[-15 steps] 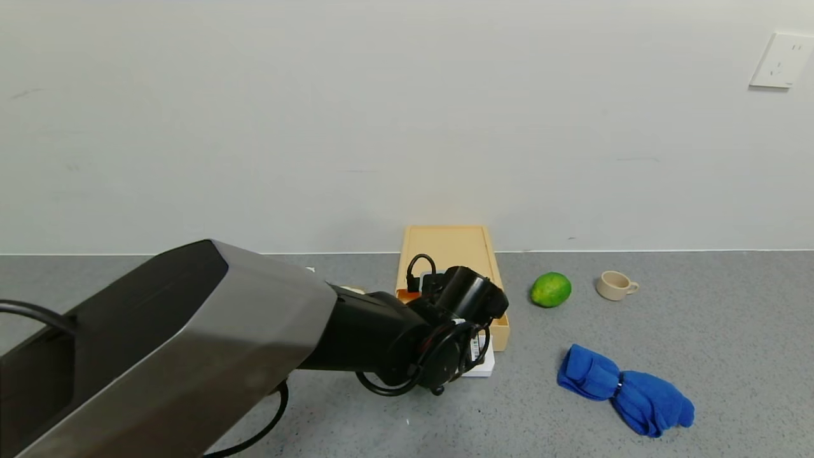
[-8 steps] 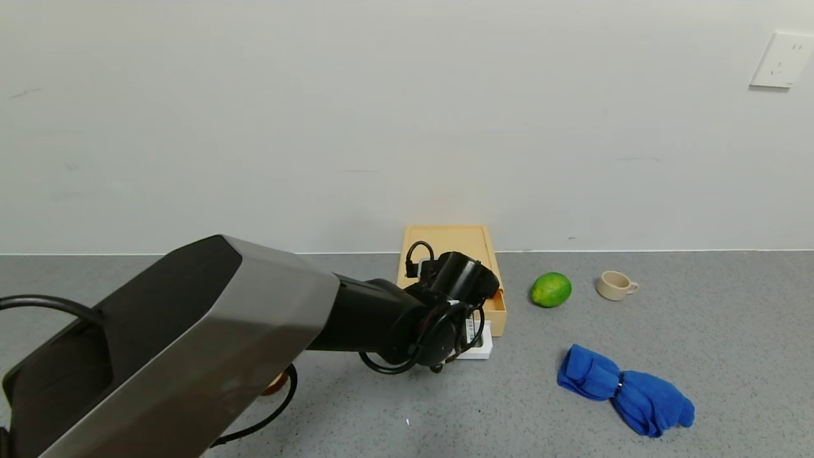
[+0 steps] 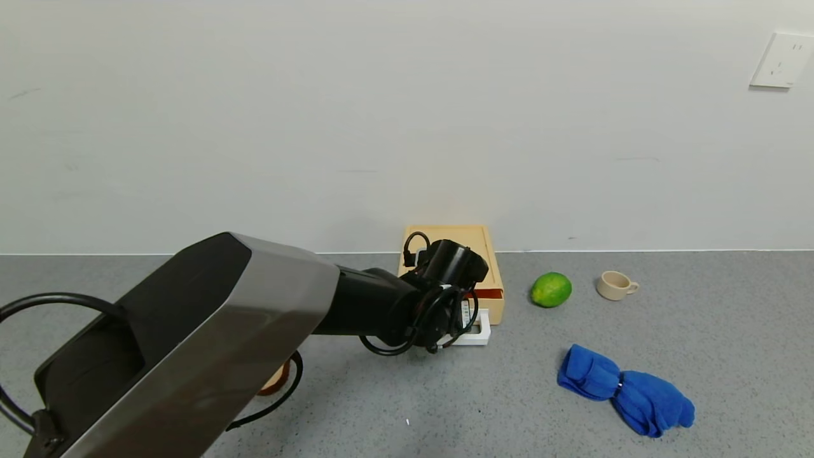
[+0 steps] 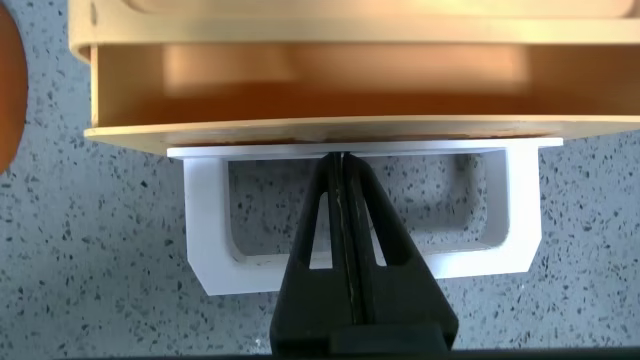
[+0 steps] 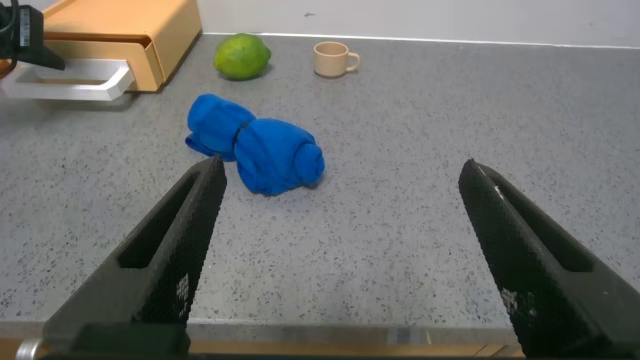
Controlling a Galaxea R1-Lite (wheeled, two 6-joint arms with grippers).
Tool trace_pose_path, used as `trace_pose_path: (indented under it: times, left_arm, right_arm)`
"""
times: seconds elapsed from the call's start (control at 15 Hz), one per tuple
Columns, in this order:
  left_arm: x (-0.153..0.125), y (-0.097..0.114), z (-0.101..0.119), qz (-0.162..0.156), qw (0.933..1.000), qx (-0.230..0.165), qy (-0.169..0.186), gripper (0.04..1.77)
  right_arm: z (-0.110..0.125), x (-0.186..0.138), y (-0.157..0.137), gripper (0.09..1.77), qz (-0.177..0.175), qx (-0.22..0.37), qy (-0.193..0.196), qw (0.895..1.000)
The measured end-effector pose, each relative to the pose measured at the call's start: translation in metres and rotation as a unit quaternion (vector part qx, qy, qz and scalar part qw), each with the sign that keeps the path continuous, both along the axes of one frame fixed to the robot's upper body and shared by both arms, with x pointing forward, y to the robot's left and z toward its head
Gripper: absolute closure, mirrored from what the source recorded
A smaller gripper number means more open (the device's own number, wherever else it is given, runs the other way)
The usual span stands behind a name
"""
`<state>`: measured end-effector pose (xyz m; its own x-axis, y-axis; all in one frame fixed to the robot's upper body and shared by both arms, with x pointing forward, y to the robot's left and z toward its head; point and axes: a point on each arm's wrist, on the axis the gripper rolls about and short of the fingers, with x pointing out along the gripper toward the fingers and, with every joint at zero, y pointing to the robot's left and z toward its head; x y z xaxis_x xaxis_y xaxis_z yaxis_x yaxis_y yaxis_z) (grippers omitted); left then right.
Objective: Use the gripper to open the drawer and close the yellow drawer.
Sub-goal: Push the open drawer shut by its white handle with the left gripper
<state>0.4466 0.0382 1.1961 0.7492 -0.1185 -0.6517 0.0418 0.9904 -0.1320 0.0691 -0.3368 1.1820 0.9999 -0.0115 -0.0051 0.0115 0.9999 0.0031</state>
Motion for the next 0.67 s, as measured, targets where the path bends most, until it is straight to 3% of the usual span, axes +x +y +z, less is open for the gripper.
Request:
trace_pose_path:
  times: [0.67]
  left_arm:
    - [0.016, 0.003, -0.001, 0.005, 0.9999, 0.0, -0.012, 1.7]
  right_arm:
    - [0.0, 0.0, 0.0, 0.15, 0.0, 0.0, 0.0, 1.0]
